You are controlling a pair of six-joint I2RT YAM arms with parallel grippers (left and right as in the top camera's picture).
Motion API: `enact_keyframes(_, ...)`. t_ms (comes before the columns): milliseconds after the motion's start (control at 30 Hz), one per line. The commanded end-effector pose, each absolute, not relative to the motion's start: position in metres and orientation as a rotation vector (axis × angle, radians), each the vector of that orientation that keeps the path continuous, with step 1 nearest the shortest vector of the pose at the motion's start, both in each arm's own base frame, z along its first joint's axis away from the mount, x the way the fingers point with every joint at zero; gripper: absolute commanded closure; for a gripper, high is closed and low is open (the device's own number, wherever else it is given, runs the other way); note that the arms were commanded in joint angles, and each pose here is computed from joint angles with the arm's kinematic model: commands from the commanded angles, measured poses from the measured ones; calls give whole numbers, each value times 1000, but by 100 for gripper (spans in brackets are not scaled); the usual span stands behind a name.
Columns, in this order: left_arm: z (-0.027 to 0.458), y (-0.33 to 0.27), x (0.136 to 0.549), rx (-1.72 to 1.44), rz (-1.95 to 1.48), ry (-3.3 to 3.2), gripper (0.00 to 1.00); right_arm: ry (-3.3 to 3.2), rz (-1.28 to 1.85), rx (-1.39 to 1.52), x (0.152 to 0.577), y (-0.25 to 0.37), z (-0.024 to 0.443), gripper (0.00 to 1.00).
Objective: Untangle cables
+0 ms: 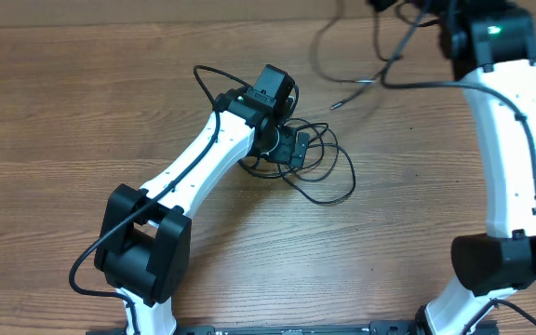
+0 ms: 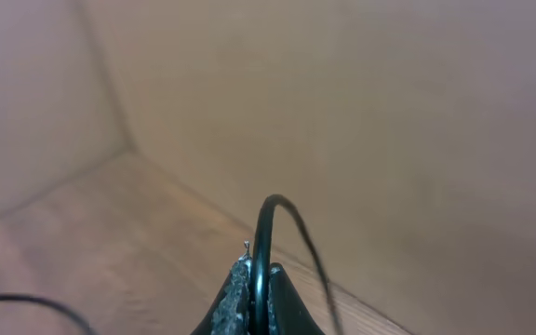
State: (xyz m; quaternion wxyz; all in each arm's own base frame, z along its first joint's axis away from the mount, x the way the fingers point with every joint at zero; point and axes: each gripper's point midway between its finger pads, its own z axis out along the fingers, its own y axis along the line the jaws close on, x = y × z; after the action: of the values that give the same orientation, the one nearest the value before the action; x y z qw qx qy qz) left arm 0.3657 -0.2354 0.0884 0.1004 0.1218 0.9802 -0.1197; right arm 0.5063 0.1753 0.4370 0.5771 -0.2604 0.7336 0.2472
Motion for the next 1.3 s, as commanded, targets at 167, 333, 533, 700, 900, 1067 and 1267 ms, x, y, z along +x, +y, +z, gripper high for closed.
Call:
enact_keyframes(167,89,-237,366,344,-371,2899,0,1704,360,-545,522,145,446,96)
enact_keyframes(333,89,-237,366,344,-371,2899,0,1786,166,-366,553,78,426,96)
enact_keyframes(533,89,-237,366,344,-371,2899,0,1951,71,-208,599,-14,344,96)
enact_keyframes(700,89,-237,366,344,-371,2899,0,2083,29,-85,618,-85,269,96)
enact_keyframes(900,89,-237,366,344,-371,2899,0,2231,-2,113,612,-178,180,96)
enact_keyframes(1067,89,-237,366,344,-371,2899,0,2269,-8,335,590,-250,141,96)
enact_keyframes(1267,89,-237,366,344,-371,2899,0,2219,-89,510,553,-335,139,96)
